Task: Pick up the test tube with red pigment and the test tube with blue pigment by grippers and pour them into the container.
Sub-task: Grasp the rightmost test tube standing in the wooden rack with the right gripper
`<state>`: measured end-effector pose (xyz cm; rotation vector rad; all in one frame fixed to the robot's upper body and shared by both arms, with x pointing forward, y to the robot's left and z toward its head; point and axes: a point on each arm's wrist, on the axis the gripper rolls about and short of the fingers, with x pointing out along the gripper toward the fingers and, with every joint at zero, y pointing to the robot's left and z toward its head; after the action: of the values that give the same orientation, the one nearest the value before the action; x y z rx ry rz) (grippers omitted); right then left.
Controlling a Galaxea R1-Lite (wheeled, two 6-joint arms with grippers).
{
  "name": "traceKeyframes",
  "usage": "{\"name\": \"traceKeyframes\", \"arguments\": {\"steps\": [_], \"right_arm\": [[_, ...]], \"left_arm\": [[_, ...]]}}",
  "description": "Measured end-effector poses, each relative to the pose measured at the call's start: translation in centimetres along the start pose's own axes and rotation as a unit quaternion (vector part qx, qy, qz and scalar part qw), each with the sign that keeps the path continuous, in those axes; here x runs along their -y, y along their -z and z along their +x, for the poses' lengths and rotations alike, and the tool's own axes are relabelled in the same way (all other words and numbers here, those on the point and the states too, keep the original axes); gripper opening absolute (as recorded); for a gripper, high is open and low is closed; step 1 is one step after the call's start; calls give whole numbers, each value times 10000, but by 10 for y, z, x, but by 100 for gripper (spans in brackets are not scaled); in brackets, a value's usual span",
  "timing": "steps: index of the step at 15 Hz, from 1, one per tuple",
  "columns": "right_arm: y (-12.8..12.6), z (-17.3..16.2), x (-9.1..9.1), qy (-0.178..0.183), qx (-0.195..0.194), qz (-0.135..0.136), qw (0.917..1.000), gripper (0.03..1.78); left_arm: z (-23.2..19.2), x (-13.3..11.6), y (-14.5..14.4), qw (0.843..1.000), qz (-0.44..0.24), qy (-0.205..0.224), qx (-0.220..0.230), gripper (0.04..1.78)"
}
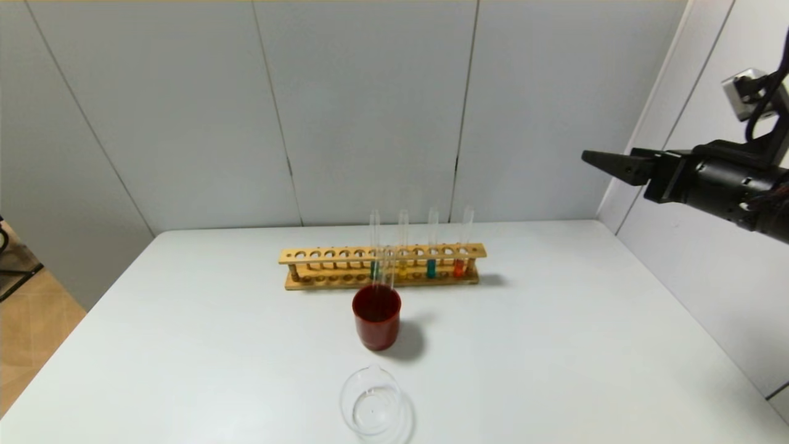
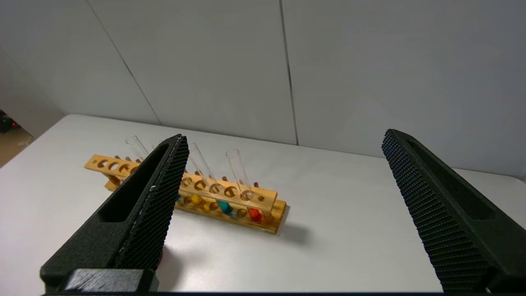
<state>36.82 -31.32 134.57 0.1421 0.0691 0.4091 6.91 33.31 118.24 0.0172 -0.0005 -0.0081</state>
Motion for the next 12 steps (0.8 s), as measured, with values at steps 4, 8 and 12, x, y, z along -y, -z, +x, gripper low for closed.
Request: {"name": "traceKeyframes", "arguments": {"steps": [4, 8, 12], "right_arm": [[41, 48, 6, -223, -254, 12, 9994, 172], [87, 81, 0, -470, -672, -6, 9966, 172], [126, 95, -1, -573, -880, -55, 9945, 172]], "left_arm": [[0, 0, 0, 10000, 0, 0, 0, 175], [0, 0, 0, 10000, 4, -2, 0, 175], [0, 0, 0, 10000, 0, -2, -2, 175]]}}
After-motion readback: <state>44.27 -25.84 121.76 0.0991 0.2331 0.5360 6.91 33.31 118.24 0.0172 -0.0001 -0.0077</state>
